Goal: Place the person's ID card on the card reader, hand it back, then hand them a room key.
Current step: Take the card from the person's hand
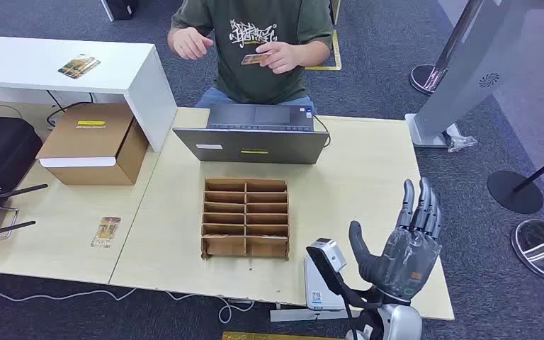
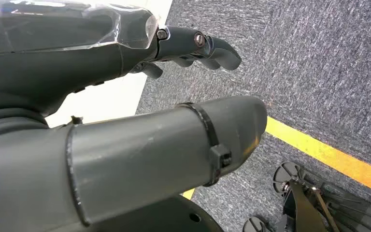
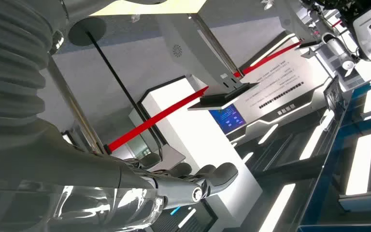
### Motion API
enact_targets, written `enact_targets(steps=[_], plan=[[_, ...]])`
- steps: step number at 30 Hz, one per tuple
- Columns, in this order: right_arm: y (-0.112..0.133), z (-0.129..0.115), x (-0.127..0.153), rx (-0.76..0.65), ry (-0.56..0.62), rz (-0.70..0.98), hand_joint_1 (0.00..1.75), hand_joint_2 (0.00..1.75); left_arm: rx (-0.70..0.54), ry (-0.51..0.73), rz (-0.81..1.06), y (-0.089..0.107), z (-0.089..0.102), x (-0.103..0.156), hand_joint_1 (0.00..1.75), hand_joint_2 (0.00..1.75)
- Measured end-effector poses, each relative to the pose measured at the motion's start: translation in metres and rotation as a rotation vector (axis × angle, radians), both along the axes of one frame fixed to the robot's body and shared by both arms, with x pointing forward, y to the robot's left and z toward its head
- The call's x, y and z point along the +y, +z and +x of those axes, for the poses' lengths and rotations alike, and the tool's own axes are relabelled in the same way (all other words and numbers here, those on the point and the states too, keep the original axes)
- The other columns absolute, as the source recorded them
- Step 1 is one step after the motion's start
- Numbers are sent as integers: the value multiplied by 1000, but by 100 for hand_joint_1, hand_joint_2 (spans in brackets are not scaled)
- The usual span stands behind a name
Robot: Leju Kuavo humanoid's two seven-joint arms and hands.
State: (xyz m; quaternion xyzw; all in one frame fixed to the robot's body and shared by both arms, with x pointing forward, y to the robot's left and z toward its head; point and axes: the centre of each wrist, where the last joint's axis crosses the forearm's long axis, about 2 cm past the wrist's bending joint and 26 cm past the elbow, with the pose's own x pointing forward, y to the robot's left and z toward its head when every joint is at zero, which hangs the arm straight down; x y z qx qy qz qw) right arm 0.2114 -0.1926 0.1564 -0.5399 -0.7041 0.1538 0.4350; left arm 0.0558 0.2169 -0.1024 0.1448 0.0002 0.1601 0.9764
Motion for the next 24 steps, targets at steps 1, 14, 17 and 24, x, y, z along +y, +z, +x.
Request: enact_targets(steps=[1,14,17,24], plan=[[0,0,0,0,0,0,0,175,0,0,0,0,0,0,0,0],[-1,0,0,3,0,0,0,175,0,0,-1,0,0,0,0,0],[-1,0,0,4,-2,1,0,175,-1,-2,-1,0,0,0,0,0],[0,1,1,1,2,-6,0,175,-6,0,0,0,0,0,0,0]])
